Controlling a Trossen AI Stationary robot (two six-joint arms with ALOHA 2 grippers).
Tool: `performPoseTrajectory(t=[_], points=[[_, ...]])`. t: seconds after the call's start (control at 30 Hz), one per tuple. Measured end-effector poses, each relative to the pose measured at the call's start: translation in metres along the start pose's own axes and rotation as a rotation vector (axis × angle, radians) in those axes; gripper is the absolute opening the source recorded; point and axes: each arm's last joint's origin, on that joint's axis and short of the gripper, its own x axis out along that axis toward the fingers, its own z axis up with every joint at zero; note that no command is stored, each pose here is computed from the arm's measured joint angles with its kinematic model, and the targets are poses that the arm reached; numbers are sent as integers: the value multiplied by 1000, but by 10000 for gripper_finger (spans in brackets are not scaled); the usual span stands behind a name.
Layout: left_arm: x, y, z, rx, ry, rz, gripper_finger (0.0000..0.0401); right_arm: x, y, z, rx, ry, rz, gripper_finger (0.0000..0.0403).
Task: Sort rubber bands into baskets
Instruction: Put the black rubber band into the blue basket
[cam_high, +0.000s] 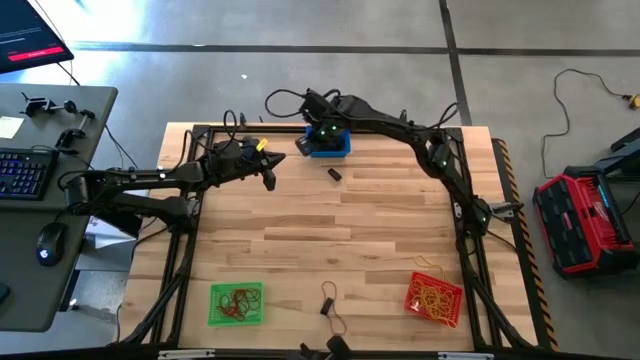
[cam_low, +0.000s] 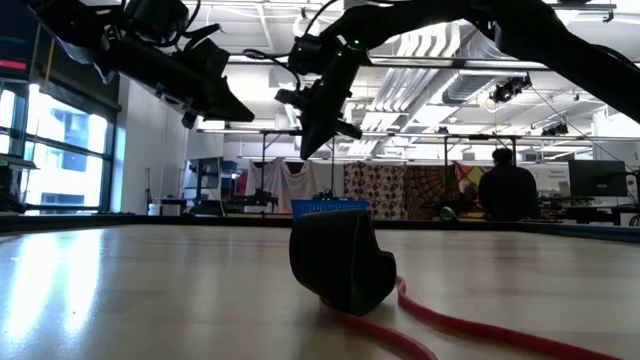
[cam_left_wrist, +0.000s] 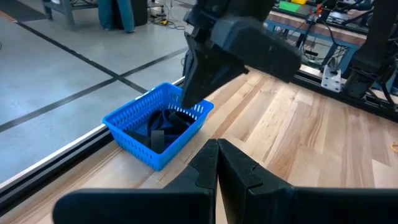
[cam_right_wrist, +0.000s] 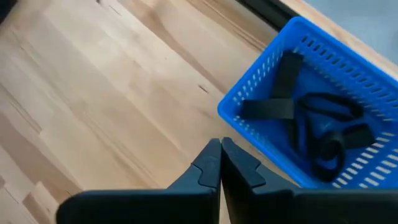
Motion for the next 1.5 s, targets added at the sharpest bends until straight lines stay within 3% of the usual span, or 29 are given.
performPoseTrajectory(t=[0.37,0.73,1.03,1.3,1.5], points=[[0,-4,-1,4,5,-33,0,39,22,-38,17,99,-15,0],[-1,-9,-2,9,25,-133,0,6,29,-86,114,27,-8,0],[-2,-14,-4,43,56,-294,0,-27,65,-178,227,-33,47,0],[-2,-15,-5,71,75,-331,0,-47,111,-243,90,73,122,0],[-1,-15,-7,28,91,-324,0,-54,128,-274,-151,199,203,0]])
